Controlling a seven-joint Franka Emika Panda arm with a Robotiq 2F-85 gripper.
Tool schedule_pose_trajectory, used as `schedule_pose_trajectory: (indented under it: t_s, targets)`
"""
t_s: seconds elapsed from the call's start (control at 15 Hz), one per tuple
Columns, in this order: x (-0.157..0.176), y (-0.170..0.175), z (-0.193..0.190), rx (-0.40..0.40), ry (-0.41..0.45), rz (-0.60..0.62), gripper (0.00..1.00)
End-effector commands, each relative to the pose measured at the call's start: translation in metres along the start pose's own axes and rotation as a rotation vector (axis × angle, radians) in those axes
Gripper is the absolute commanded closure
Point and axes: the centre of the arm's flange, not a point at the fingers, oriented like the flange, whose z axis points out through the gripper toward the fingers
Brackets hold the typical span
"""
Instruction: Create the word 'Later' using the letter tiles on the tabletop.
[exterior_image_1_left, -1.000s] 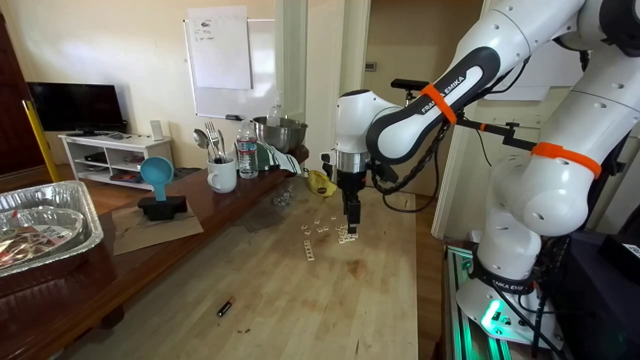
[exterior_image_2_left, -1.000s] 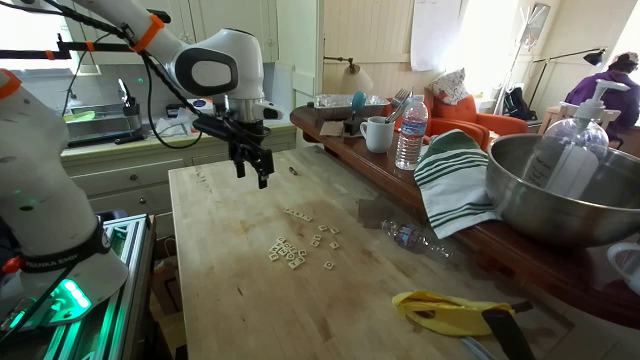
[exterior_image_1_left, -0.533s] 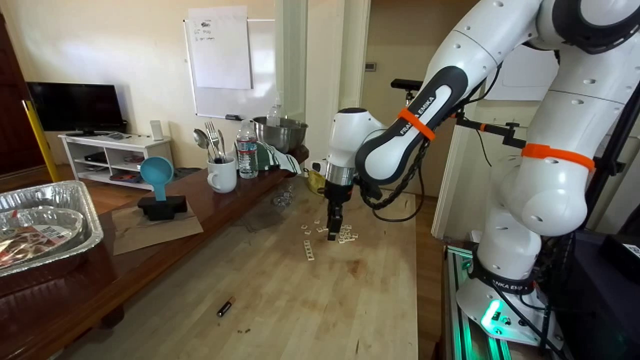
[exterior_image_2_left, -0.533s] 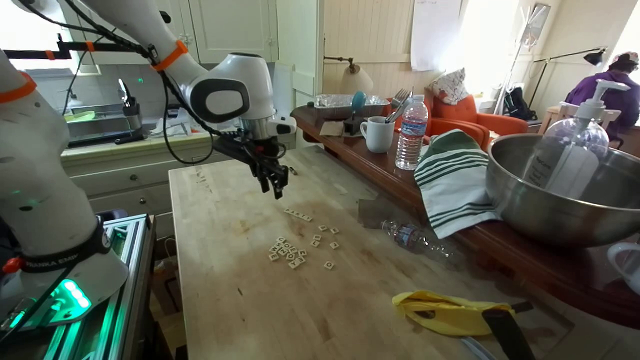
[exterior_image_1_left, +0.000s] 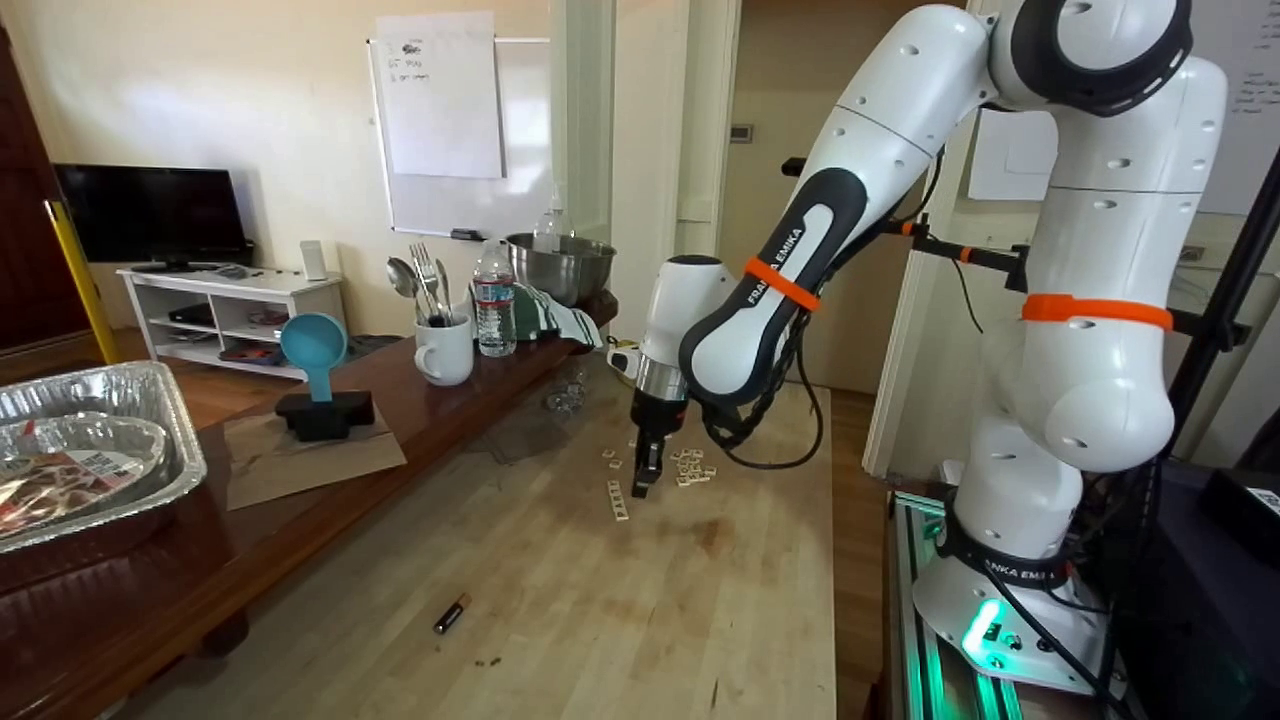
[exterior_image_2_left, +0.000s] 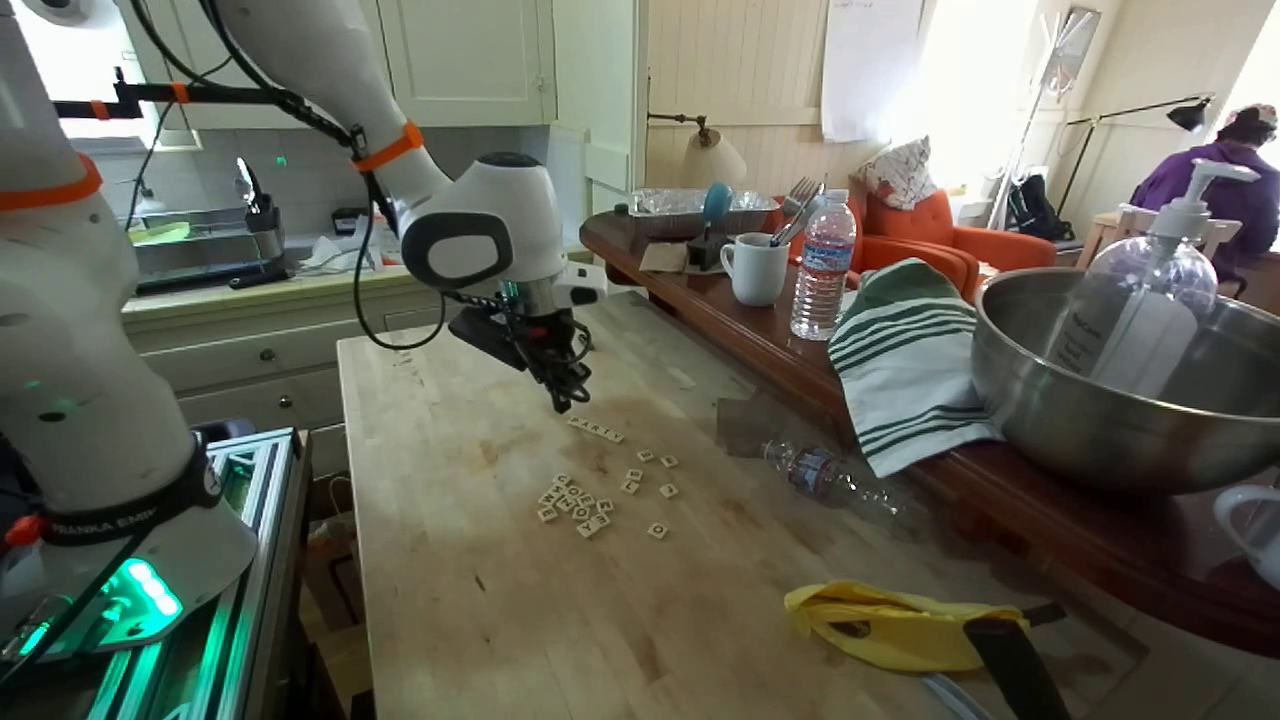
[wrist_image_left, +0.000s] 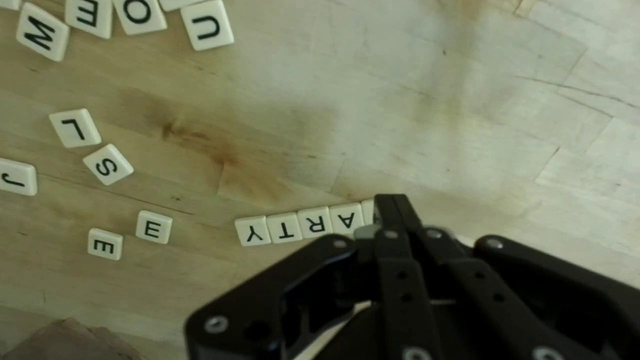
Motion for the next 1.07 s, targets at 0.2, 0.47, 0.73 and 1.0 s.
schedule_pose_trajectory:
  t_s: [0.2, 0.47, 0.73, 1.0]
  targets:
    - [0.014, -0.003, 0.035, 0.039, 0.043, -0.020, 1.00]
    - [0.021, -0.004, 0.042, 0.040, 0.048, -0.027, 1.00]
    - [0.022, -0.002, 0.042, 0.044, 0.053, -0.019, 1.00]
    - [0.021, -0.001, 0.040, 0.054, 0.055, -0.016, 1.00]
